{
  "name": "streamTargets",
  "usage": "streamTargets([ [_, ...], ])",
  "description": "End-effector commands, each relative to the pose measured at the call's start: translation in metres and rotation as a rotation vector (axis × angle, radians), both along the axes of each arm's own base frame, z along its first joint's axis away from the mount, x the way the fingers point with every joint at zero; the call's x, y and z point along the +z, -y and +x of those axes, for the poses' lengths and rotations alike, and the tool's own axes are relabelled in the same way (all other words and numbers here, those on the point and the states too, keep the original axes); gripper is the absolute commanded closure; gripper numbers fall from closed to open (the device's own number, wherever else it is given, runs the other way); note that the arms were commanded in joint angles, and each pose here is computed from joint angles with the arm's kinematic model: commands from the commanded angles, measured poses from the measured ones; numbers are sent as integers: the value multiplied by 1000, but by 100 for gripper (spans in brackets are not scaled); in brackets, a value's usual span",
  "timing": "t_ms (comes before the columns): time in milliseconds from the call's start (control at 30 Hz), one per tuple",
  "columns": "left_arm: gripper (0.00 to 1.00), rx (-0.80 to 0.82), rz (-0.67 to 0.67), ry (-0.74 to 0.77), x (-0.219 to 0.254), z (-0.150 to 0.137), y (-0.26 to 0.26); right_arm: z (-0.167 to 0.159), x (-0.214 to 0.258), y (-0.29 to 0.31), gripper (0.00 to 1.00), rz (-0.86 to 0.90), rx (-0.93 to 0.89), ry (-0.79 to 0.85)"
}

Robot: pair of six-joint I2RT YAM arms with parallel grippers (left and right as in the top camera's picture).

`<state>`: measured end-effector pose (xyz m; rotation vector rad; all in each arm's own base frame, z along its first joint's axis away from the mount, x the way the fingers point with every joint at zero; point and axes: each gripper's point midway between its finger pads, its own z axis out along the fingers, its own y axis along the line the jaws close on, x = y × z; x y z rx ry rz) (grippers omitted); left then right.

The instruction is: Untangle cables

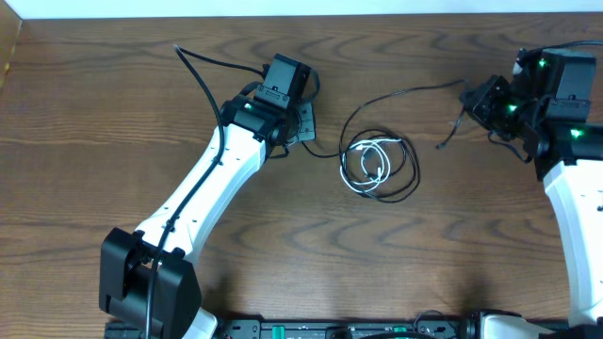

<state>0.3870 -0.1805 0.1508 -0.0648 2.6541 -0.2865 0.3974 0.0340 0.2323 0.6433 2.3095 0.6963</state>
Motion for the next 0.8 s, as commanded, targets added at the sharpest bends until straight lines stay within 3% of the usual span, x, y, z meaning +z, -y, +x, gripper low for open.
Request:
streamTargets([
  [0,83,-15,21,33,8,1,-5,5,-5,17,99,-124,-15,16],
  [133,44,-18,20,27,7,0,-4,6,-4,17,99,-147,5,30],
  [233,29,-18,23,21,7,-2,-5,6,-4,17,99,-150,7,31],
  [533,28,-119,-72,-49,-2,-14,20,-1,-16,32,99,-197,-60,-34],
  [767,29,-168,-54,-123,-34,-21,41,-3,-28,46,99,-211,-107,-83],
])
